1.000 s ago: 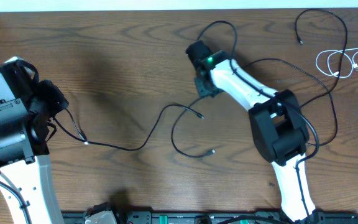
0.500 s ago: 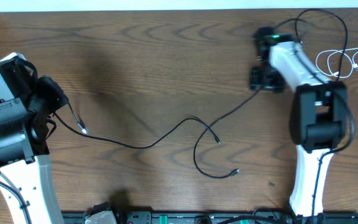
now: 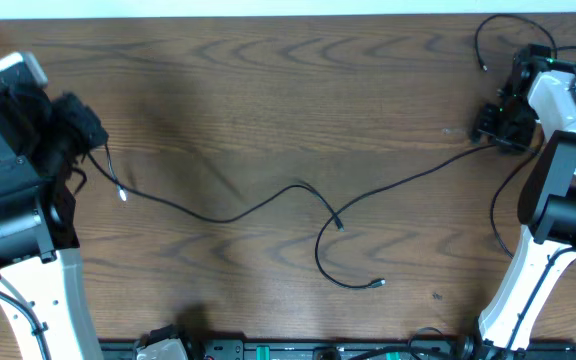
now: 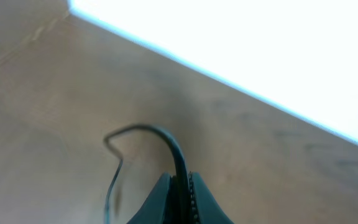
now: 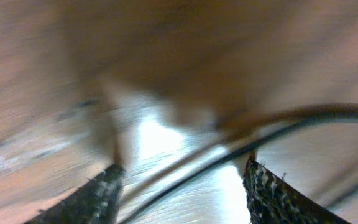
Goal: Untangle cables
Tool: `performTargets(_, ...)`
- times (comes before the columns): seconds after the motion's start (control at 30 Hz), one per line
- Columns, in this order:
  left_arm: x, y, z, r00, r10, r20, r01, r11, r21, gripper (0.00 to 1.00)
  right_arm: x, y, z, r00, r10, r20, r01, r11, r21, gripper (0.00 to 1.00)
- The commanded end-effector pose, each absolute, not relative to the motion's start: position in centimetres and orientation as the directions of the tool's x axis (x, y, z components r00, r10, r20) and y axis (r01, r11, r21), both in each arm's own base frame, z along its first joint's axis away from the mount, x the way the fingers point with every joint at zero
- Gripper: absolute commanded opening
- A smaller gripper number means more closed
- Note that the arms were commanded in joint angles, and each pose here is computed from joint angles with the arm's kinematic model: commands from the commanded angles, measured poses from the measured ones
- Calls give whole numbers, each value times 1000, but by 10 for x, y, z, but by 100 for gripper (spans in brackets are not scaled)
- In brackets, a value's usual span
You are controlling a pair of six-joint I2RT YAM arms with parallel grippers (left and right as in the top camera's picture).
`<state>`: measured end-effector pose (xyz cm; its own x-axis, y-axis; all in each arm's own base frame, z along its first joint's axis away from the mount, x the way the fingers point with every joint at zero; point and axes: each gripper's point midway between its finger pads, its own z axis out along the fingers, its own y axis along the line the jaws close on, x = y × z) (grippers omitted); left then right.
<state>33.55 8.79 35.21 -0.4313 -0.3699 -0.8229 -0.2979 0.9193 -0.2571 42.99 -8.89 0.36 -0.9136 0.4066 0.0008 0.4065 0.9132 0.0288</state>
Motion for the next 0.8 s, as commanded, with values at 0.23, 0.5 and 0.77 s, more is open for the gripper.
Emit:
performTargets(0.23,342,41,419,-329,-96,-940,83,988,-130,8,452,29,163,-933,32,-359,-74,957,279,68)
performTargets(0.5,349,44,385,-429,30,-903,131,991,-29,7,403,127,150,-951,-206,-230,-269,919,290,68)
performTargets(0.77,353,46,307,-663,57,-747,176,981,-81,7,353,169,128,-978,-202,-53,-208,960,188,67)
